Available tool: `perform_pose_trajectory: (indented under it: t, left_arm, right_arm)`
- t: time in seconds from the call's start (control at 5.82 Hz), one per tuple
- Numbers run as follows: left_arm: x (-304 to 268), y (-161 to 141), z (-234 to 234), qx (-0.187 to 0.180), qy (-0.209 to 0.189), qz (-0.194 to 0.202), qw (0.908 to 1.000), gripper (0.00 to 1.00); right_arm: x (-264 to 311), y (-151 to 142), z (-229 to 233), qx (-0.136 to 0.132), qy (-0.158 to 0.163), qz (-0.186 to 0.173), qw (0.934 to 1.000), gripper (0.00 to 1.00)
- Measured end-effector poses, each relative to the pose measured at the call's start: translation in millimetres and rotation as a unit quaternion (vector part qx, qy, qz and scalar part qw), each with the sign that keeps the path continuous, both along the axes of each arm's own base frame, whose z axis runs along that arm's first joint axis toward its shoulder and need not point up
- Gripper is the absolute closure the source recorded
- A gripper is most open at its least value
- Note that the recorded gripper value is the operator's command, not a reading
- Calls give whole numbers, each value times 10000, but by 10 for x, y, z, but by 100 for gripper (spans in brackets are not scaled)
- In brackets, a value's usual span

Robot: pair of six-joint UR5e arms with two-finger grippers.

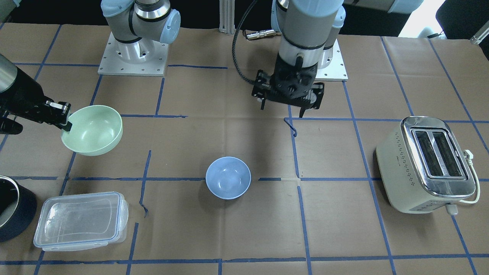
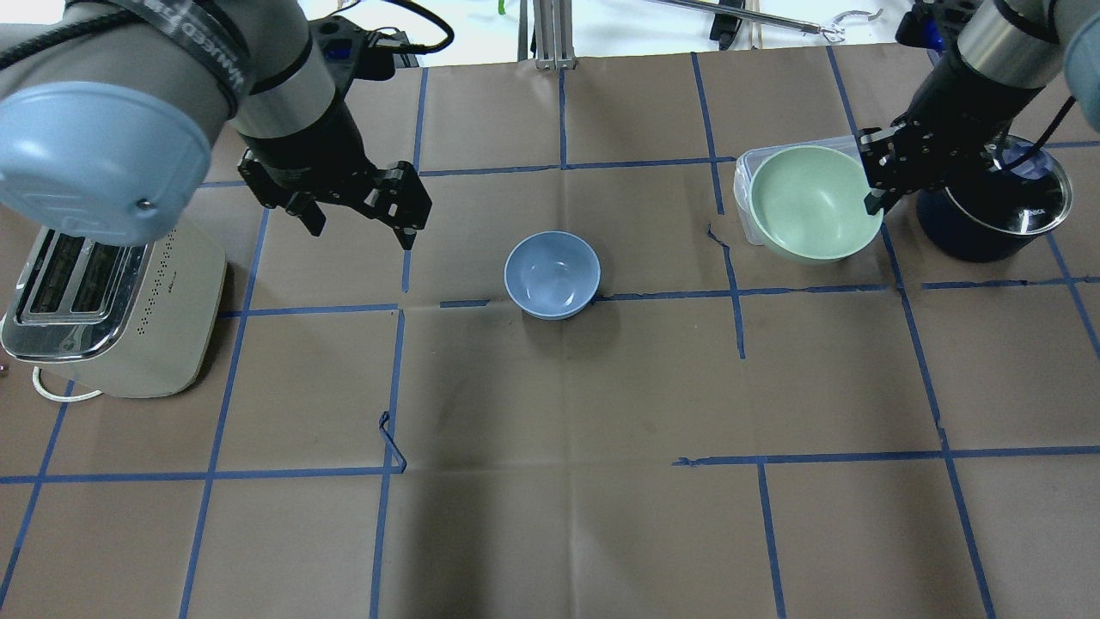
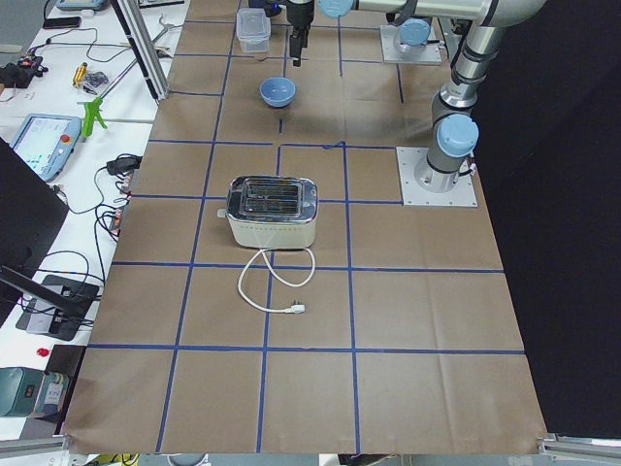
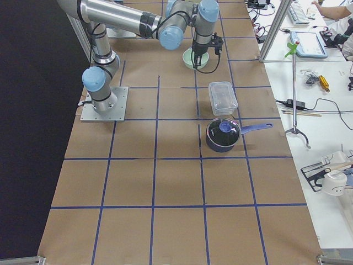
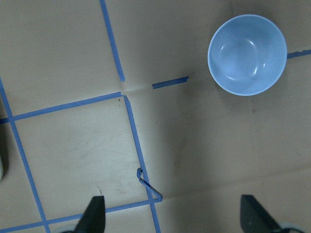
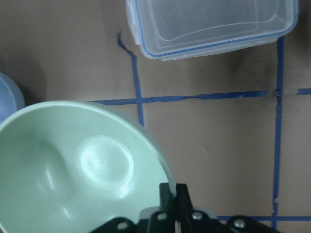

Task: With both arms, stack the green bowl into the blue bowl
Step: 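Carry the green bowl with the right gripper over the blue bowl and lower it inside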

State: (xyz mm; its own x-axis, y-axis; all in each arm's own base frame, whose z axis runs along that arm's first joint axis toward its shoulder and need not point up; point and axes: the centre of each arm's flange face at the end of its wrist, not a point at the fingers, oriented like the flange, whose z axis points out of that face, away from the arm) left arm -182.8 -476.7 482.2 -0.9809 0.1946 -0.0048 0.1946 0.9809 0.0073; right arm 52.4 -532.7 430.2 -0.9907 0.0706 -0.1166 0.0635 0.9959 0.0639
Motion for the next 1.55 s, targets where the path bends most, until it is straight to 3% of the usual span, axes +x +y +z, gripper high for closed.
perform_pose_trajectory:
  t: [0.34, 0.86, 1.55]
  left_arm:
    - [172, 6, 93, -54, 38, 297, 9995, 2]
    - [193, 9, 92, -45, 13, 547, 9985, 2]
    - [193, -3, 51, -30, -13, 571, 9984, 2]
  right_arm:
    - [932, 3, -92, -64, -169, -437, 9989, 94]
    - [2108, -145, -656, -156, -488, -1104, 9926, 93]
    - [2289, -324, -1483, 379, -335, -1172, 9918, 93]
